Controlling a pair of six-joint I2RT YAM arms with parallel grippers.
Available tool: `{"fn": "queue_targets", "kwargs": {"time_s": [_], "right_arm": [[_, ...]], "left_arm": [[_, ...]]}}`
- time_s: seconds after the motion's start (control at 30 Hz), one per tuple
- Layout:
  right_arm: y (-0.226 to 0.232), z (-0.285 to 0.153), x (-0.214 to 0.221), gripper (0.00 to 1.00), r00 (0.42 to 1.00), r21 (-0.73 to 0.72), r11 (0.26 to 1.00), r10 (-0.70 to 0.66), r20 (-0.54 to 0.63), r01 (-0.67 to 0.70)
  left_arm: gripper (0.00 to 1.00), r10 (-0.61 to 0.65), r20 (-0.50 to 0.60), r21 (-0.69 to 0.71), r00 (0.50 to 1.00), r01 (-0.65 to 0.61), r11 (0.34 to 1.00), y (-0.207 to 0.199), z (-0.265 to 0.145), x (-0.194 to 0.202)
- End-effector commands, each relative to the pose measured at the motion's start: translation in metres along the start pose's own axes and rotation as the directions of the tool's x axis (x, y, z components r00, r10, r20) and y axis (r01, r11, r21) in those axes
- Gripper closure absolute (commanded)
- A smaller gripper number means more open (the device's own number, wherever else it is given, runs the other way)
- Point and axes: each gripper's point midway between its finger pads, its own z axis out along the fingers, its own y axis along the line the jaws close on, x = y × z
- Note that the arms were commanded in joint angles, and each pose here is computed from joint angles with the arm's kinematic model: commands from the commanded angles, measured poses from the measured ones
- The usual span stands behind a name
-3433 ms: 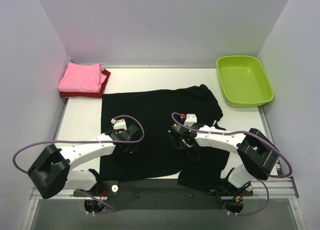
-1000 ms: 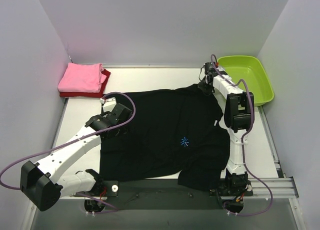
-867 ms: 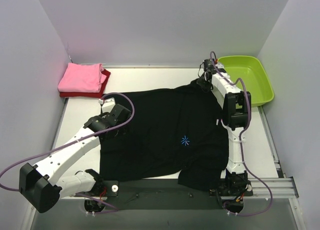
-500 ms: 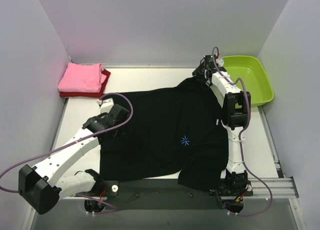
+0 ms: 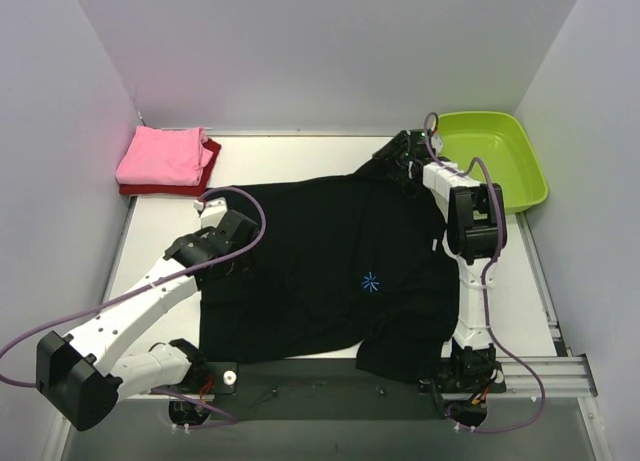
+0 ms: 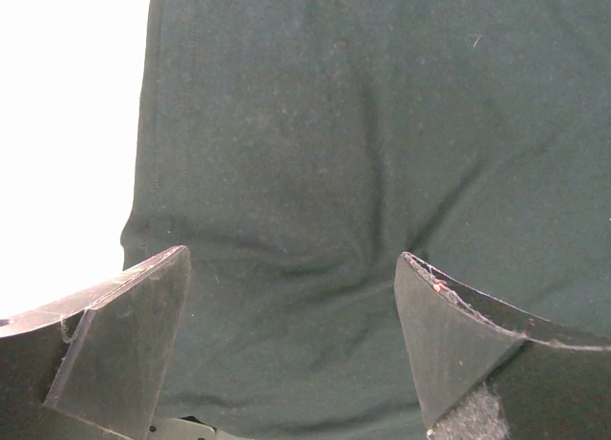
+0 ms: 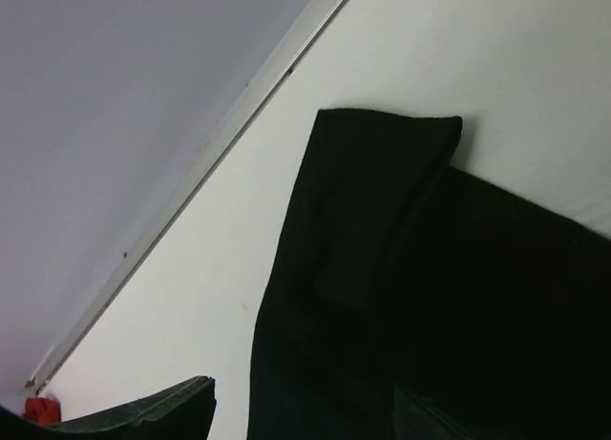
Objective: Fold and stack the t-shirts
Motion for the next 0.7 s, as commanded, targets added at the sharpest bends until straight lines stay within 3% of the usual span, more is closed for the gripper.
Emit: {"fn": "queue_targets", "kwargs": {"time_s": [0.0, 0.3, 0.67], "right_arm": [[0.038, -0.048, -0.015, 0.28, 0.999, -0.098, 0.994, -0.037, 0.034, 0.04], [0.025, -0.062, -0.011, 0.33, 0.994, -0.06, 0.993, -0.094, 0.049, 0.097], [0.012, -0.057, 0.008, 0.48, 0.996, -0.011, 0.996, -0.084, -0.033, 0.084]], "left_arm": [[0.03, -0.005, 0.013, 0.029, 1.0, 0.005, 1.0, -0.005, -0.002, -0.005], [0.02, -0.009, 0.009, 0.045, 1.0, 0.008, 0.999, -0.005, -0.003, -0.002], [0.03, -0.008, 0.006, 0.042, 1.0, 0.008, 0.999, -0.003, -0.001, 0.001]]}}
